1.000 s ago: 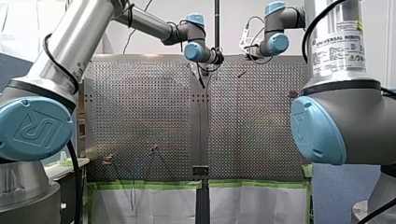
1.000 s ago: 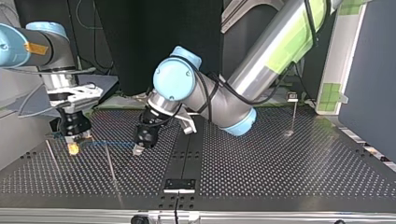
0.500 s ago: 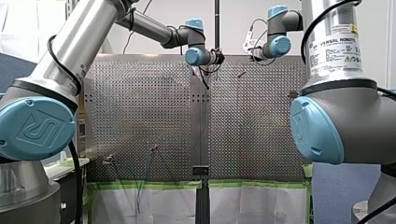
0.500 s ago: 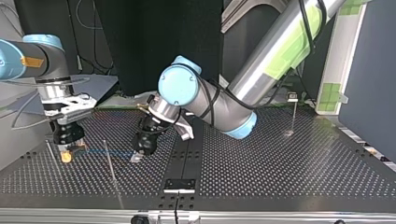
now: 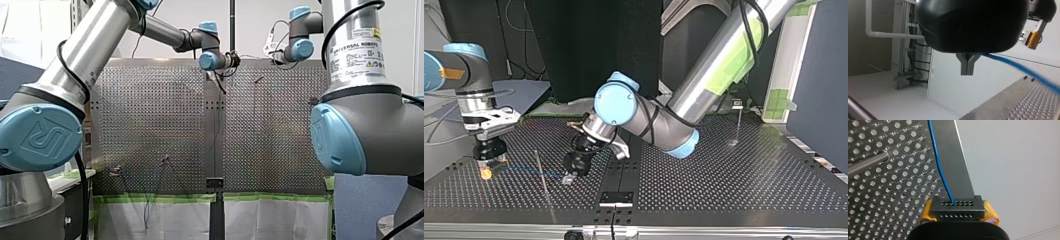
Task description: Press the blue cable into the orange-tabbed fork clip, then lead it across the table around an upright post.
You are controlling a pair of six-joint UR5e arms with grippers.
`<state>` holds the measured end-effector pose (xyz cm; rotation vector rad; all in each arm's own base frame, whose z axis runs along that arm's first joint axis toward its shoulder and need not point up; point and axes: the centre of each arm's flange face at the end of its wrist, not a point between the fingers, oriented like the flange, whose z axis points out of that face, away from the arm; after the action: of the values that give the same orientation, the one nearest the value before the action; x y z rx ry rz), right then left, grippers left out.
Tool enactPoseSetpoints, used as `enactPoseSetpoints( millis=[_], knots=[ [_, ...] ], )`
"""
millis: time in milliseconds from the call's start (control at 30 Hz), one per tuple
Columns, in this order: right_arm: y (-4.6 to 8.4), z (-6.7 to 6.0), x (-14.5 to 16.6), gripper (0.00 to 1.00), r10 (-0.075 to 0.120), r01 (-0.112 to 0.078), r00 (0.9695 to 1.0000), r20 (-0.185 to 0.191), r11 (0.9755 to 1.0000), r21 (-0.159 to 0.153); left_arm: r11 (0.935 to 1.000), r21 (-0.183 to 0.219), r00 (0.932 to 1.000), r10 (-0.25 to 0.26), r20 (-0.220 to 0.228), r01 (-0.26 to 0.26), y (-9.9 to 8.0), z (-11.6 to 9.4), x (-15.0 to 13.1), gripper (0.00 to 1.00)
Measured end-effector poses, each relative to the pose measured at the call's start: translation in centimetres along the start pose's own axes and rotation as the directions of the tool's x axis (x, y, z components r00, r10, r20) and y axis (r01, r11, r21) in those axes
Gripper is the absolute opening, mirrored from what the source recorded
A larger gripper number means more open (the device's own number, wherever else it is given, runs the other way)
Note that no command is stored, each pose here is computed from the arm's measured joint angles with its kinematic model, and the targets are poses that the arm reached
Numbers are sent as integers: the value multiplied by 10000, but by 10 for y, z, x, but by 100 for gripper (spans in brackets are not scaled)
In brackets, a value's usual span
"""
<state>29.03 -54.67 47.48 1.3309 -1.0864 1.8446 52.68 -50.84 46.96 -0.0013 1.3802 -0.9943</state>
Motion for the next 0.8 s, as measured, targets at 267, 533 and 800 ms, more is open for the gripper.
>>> enactPoseSetpoints(
  millis=[267,533,800],
  knots=[
    [12,15,-14,0,48,-46,9999,132,9999,-144,10000,-16,9998,6,-221,-6,14,4,11,0],
    [27,22,-23,0,68,-60,9998,188,9990,-454,10000,71,9986,-51,-520,55,35,12,44,0],
    [43,27,-36,0,26,0,9995,322,9967,-811,9997,188,9980,-119,-626,131,48,17,62,0]
  ],
)
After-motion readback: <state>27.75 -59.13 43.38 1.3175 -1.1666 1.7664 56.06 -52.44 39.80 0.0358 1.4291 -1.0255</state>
